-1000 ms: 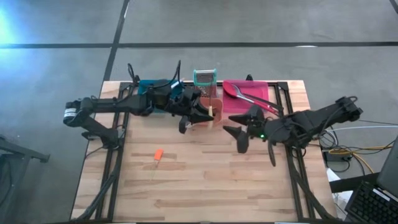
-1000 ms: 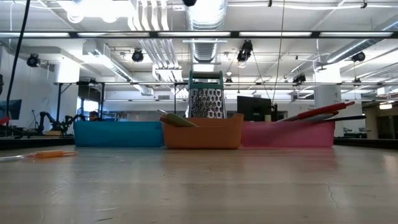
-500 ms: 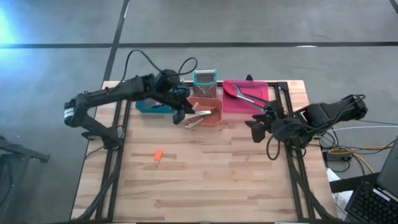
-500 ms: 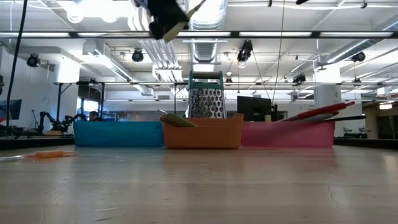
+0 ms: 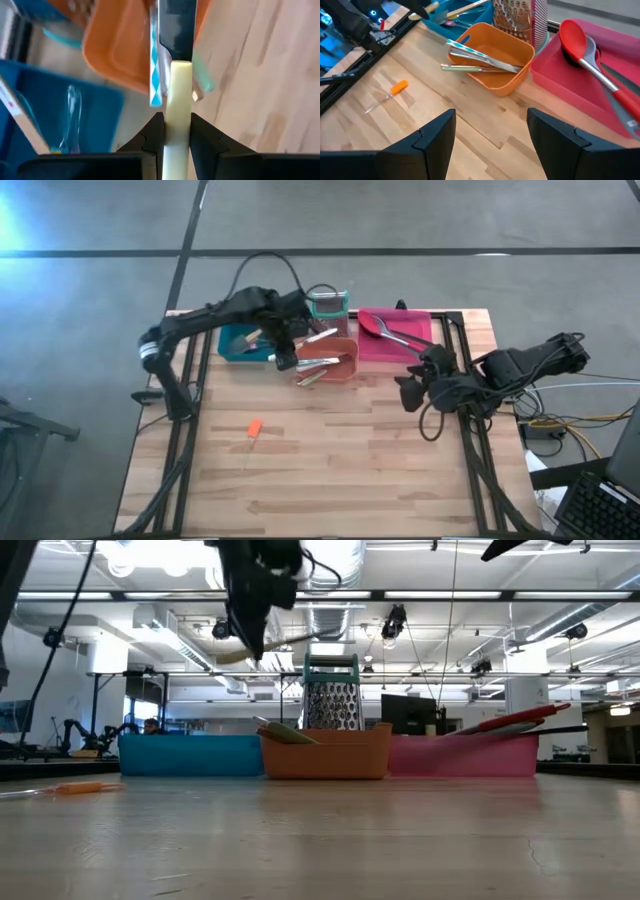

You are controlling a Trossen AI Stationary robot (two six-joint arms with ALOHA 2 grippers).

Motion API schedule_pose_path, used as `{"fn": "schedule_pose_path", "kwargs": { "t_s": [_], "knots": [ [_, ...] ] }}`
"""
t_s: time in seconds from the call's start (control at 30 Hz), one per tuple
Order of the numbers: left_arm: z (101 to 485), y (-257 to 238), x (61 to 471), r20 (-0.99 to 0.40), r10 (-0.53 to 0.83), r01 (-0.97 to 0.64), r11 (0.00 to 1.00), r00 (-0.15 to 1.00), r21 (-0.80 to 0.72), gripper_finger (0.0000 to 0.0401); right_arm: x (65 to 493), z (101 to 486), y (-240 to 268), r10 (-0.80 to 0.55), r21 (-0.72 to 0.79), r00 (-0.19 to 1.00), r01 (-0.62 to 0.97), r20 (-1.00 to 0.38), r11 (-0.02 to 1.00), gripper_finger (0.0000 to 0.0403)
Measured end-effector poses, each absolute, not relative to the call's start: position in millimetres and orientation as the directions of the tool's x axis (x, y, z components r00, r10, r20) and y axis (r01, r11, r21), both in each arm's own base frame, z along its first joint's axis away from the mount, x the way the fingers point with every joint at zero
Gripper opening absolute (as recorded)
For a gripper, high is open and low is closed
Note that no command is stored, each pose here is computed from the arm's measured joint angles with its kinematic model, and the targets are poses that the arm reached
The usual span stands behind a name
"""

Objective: Pick & Place Kitchen Items
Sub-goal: Put the yellow table knife into the brown bin

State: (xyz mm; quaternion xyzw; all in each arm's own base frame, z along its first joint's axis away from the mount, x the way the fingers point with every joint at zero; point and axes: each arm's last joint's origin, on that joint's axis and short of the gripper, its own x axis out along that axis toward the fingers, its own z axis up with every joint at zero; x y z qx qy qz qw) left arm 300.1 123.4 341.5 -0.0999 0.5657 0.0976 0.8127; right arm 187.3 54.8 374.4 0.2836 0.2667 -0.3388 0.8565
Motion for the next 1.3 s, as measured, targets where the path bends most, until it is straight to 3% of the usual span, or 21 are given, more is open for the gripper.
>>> {"fn": "schedule_pose_path", "kwargs": {
  "t_s": [0.2,0.47,1.07,1.3],
  "knots": [
    [309.6,132.4,320.8,-0.982,-0.006,-0.261,0.964,0.189,-0.056,0.0065,182.5,370.5,53.0,-0.442,0.271,0.592,0.755,-0.674,0.597,0.0232],
    [272.0,143.5,346.2,-0.995,-0.026,-0.255,0.966,0.093,-0.049,0.0065,181.1,364.6,52.4,-0.454,0.225,0.566,0.762,-0.689,0.608,0.0229],
    [240.0,154.1,380.6,-0.998,-0.054,-0.254,0.965,0.029,-0.06,0.0066,177.7,358.0,50.6,-0.491,0.138,0.522,0.77,-0.697,0.623,0.0225],
    [236.7,154.2,380.6,-0.998,-0.063,-0.231,0.971,0.009,-0.063,0.0118,177.7,358.0,50.5,-0.491,0.139,0.522,0.77,-0.697,0.622,0.0224]
  ]
}}
